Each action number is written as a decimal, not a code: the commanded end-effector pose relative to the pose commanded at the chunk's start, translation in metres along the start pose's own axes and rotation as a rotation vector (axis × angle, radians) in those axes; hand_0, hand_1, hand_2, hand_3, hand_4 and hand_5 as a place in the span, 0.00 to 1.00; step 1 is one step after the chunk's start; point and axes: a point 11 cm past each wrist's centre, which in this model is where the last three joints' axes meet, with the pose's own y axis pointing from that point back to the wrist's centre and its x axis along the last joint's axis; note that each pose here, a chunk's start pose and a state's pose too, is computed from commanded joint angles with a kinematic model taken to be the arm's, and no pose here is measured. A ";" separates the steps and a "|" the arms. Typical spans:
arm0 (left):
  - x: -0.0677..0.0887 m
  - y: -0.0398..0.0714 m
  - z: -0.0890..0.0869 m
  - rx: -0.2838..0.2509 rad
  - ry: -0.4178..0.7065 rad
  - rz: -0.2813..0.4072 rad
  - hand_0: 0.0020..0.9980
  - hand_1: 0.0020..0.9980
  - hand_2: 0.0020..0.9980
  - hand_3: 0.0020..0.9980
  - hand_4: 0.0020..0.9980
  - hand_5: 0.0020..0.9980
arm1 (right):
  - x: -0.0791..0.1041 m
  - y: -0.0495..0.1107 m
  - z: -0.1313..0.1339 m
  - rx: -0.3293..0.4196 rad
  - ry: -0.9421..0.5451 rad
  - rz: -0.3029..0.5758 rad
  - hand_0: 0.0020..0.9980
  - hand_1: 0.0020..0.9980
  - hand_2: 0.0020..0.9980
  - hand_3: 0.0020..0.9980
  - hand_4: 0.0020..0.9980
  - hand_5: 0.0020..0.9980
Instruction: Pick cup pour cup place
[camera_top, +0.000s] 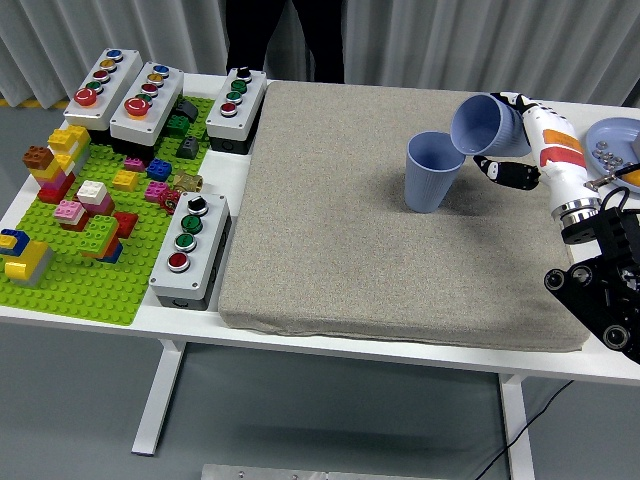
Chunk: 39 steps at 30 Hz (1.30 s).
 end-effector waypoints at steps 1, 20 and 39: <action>0.000 0.000 0.000 0.000 0.000 0.000 0.76 0.81 0.85 0.77 0.52 0.95 | 0.000 0.000 -0.001 0.003 0.004 0.000 0.80 0.62 0.53 0.61 0.70 0.21; -0.001 0.000 0.002 -0.004 0.003 -0.001 0.76 0.81 0.85 0.77 0.52 0.95 | 0.002 -0.003 -0.005 0.025 0.061 -0.006 0.80 0.62 0.53 0.60 0.69 0.21; -0.001 0.000 0.003 -0.006 0.005 -0.001 0.76 0.81 0.85 0.77 0.52 0.95 | 0.010 -0.008 -0.011 0.067 0.134 -0.014 0.80 0.62 0.53 0.60 0.69 0.20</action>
